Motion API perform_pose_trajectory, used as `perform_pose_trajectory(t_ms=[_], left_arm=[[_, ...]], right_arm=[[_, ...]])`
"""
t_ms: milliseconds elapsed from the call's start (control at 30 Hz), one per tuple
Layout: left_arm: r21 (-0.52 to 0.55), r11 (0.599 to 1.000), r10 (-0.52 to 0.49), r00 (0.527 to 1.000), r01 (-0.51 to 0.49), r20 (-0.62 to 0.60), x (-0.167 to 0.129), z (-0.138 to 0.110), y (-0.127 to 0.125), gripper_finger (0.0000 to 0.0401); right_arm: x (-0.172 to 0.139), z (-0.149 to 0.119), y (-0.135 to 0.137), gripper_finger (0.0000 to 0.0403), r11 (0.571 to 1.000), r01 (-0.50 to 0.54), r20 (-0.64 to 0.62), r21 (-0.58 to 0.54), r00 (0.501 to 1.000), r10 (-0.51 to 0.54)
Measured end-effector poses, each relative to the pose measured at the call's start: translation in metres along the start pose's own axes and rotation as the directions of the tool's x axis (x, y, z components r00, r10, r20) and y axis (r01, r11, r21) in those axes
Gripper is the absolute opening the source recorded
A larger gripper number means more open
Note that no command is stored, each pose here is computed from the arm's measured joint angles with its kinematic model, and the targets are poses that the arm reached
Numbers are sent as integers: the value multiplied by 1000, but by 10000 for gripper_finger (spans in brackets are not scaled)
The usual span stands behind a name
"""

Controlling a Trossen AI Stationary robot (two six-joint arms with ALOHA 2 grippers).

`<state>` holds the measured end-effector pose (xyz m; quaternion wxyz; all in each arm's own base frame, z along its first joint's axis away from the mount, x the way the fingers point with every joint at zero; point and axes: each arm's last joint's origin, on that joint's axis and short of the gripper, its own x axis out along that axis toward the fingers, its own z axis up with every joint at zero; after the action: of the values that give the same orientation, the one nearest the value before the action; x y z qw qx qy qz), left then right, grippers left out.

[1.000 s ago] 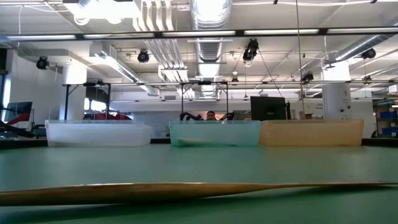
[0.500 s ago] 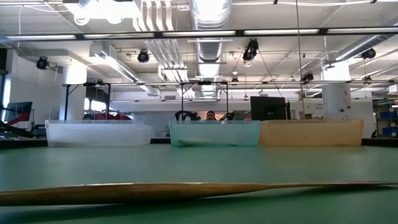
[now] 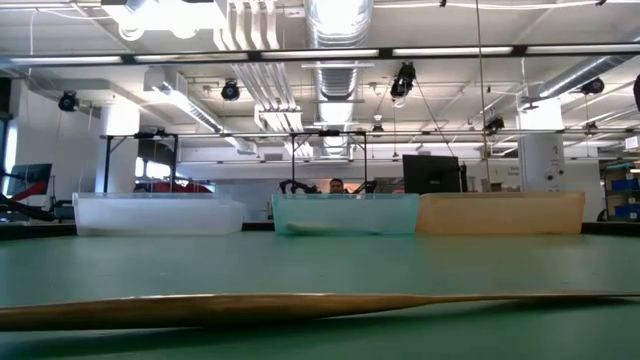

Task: Sort silverware by color (type)
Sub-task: Put the right gold knife into the yellow bin

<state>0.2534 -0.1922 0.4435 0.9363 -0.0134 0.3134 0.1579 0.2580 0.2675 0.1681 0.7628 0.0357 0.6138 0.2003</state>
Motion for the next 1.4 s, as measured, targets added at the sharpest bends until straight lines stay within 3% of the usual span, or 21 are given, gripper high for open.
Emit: perform_pose_trajectory(t_ms=[467,633,800,1400], left_arm=[[6,1000,-5,1000,5,-11,0,-1,0,39],[10,1000,-6,1000,6,-18,0,-1,0,39],[12,1000,-5,1000,5,-19,0,-2,0,39],[14,1000,-5,1000,5,-21,-1,-2,0,39]], right_arm=[[36,-14,-7,138,982,140,-118,129,985,-125],[54,-19,-15,99,948,230,-167,220,966,-196],[73,-25,-22,24,918,294,-223,266,945,-238],[70,-13,-36,11,893,244,-206,379,963,-175]])
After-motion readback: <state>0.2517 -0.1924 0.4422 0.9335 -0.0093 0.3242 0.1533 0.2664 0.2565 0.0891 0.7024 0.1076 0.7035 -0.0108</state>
